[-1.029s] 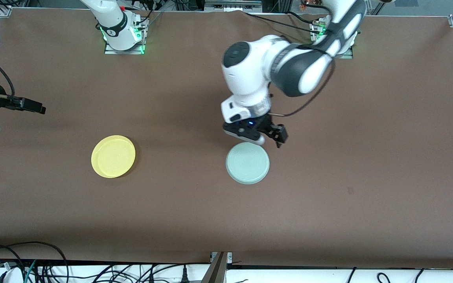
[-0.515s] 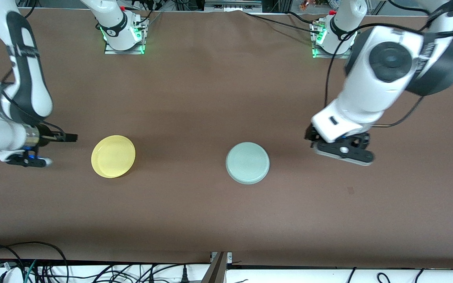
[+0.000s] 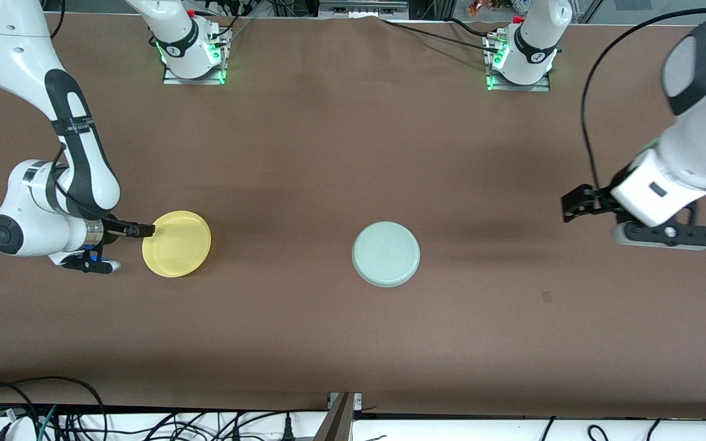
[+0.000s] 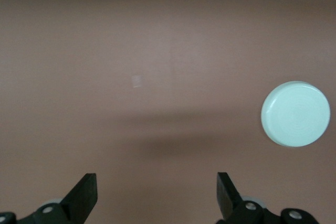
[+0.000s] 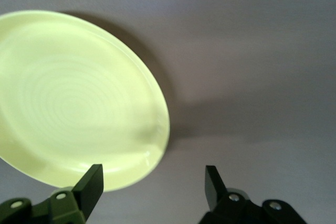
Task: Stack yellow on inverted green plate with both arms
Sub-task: 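Grasp the yellow plate's rim with the right gripper while the left gripper retracts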
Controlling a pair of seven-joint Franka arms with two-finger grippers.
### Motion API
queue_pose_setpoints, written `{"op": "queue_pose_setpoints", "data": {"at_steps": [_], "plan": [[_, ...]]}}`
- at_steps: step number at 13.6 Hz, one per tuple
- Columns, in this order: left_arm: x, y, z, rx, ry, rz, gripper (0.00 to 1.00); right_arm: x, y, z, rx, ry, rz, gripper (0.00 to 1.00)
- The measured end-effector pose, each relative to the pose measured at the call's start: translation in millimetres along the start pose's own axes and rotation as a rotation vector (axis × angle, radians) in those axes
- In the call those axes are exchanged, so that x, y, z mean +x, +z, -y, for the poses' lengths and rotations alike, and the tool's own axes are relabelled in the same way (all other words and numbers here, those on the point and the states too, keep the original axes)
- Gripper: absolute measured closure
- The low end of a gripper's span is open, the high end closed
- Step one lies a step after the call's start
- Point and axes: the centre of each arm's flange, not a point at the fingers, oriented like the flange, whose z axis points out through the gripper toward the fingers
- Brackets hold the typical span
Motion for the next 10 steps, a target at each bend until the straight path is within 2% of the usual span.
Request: {"op": "queue_pose_setpoints", "data": {"at_steps": [2,4,5,6,10], "plan": [[-4,-3,30,-0.003,-0.043,0.025,0.0,7,12,-2,0.022,0.017,-0.017,0.16],[-8,-1,45,-0.004,-0.068,0.047,0.0,10,22,-8,0.024,0.026,-0.012,0.19],[-9,1,49,-0.004,-0.073,0.056,0.0,10,25,-11,0.025,0.03,-0.007,0.27],[-9,3,51,-0.004,-0.074,0.061,0.0,11,28,-13,0.026,0.033,-0.004,0.41],[-10,9,48,-0.004,-0.067,0.076,0.0,13,37,-15,0.026,0.037,0.005,0.85]]}}
